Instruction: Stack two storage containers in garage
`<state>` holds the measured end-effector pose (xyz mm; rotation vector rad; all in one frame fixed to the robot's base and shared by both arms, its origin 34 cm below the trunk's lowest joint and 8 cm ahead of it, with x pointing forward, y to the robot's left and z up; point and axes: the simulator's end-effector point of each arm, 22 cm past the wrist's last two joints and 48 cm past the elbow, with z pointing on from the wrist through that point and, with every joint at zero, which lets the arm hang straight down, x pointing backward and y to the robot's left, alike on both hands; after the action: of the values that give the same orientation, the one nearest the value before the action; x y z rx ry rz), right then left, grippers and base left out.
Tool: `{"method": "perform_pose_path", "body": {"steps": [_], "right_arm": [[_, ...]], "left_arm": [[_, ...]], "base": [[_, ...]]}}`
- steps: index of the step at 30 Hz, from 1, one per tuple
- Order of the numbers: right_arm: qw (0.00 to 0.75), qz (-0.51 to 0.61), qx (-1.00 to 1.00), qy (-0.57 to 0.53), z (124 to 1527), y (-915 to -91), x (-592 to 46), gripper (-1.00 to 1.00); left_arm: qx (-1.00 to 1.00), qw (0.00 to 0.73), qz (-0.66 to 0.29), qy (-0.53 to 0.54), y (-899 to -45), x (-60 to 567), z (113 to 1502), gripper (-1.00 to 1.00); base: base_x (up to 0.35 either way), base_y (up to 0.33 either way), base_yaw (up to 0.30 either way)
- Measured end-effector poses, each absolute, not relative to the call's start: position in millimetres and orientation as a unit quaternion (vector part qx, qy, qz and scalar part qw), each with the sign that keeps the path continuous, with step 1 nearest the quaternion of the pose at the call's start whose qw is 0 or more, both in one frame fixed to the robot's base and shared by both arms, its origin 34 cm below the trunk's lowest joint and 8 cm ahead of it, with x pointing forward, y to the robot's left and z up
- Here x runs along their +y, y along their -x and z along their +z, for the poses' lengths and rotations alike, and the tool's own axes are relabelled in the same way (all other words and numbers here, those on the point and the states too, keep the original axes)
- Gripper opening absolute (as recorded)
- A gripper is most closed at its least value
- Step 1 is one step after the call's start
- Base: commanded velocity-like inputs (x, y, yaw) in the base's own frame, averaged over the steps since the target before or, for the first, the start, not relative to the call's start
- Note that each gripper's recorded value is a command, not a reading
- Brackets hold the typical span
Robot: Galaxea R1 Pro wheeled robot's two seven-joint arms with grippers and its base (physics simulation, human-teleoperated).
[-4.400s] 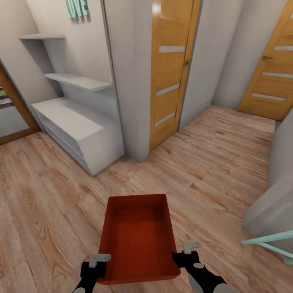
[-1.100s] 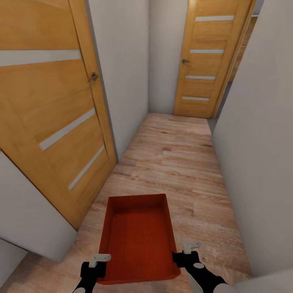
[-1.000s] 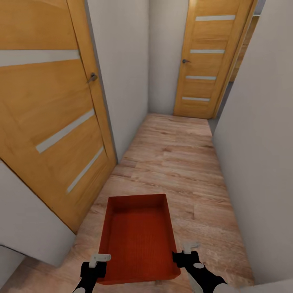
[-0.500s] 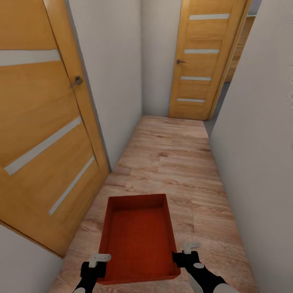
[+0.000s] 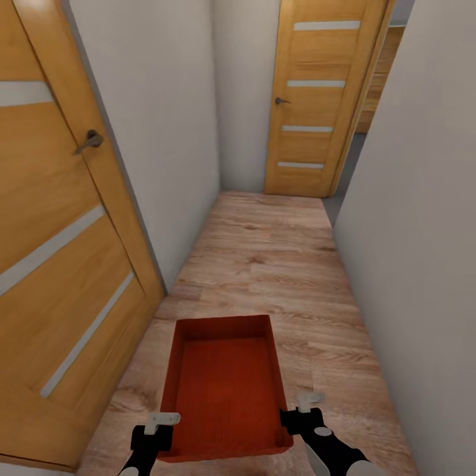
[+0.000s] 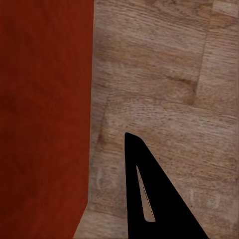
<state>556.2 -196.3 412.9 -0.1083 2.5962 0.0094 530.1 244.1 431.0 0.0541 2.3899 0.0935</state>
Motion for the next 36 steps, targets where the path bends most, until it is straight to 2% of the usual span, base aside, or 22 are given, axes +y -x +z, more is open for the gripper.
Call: {"method": "perform_pose_path", "body": {"steps": [23,36], "right_arm": [[0.268,0.003,0.962,0.04,412.9,-556.3,-196.7,-1.0],[0.269,0.004,0.962,0.04,413.0,-556.4,-196.1,-1.0]], "left_arm": [[0.93,0.365,0.036,-0.02,-529.6,243.5,430.7,-1.0],[0.93,0.366,0.036,-0.021,-530.0,244.2,431.0,-1.0]], "base": [[0.346,0.0,-0.122],[0.346,0.0,-0.016]]}}
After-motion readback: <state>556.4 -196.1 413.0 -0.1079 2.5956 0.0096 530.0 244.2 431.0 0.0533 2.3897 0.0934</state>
